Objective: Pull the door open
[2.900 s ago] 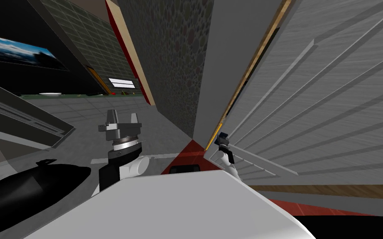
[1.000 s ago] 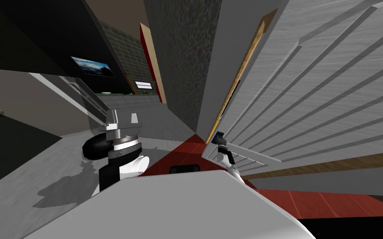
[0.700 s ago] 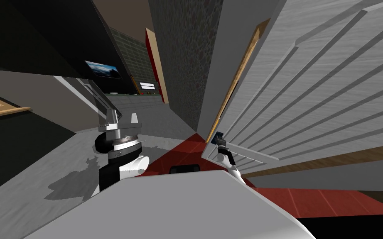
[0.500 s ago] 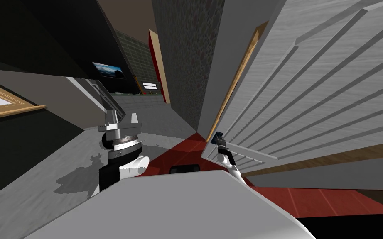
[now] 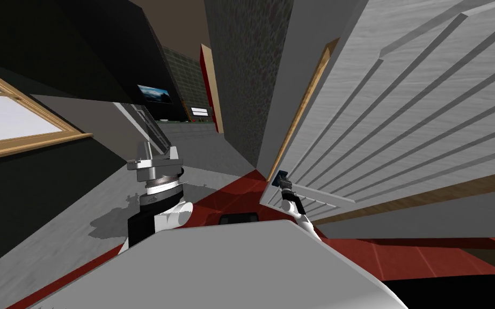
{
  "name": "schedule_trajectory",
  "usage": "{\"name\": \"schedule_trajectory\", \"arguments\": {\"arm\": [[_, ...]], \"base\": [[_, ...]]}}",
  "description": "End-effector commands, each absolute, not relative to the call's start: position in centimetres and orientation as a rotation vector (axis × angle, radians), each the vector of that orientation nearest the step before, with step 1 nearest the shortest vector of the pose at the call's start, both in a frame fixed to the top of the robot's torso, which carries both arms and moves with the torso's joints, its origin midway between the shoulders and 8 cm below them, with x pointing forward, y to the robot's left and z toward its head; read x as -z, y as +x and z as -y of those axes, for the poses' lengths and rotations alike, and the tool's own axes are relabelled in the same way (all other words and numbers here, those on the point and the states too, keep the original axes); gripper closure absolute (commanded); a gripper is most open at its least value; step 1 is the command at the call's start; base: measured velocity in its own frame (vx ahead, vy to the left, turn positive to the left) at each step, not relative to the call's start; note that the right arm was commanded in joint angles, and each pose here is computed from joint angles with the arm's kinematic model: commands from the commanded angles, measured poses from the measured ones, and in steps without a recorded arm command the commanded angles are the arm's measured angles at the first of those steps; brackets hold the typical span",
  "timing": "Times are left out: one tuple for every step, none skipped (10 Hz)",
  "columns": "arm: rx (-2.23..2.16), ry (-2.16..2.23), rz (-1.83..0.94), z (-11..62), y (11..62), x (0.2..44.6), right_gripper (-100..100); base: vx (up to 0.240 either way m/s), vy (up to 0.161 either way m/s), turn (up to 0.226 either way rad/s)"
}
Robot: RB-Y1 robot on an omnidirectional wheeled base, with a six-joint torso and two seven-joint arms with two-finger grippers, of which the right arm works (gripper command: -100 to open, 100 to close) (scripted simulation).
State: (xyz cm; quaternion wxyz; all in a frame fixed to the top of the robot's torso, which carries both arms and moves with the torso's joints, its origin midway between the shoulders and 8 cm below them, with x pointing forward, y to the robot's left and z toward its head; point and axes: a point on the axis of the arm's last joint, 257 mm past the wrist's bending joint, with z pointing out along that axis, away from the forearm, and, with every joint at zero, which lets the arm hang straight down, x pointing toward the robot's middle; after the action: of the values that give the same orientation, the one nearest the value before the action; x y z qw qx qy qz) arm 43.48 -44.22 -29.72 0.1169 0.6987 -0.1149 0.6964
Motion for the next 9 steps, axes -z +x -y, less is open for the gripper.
{"name": "schedule_trajectory", "arguments": {"arm": [[-2.048,2.055,0.323,43.8,43.3,29.8,100],[-2.053,2.058,0.314,43.7,43.2,29.7,100],[-2.059,2.063,0.306,43.5,43.1,29.7,100],[-2.065,2.067,0.297,43.4,42.9,29.7,100],[-2.071,2.072,0.289,43.2,42.8,29.6,100],[-2.076,2.076,0.281,43.1,42.7,29.6,100],[-2.081,2.081,0.274,42.9,42.6,29.6,100],[-2.085,2.084,0.268,42.8,42.5,29.6,100],[-2.089,2.089,0.262,42.7,42.4,29.6,100]], "base": [[-0.203,-0.038,0.122],[-0.196,-0.051,0.12],[-0.225,-0.063,0.129],[-0.201,-0.031,0.134],[-0.177,-0.008,0.114],[-0.206,-0.021,0.1],[-0.206,-0.013,0.103],[-0.177,-0.036,0.086],[-0.181,-0.039,0.092]]}}
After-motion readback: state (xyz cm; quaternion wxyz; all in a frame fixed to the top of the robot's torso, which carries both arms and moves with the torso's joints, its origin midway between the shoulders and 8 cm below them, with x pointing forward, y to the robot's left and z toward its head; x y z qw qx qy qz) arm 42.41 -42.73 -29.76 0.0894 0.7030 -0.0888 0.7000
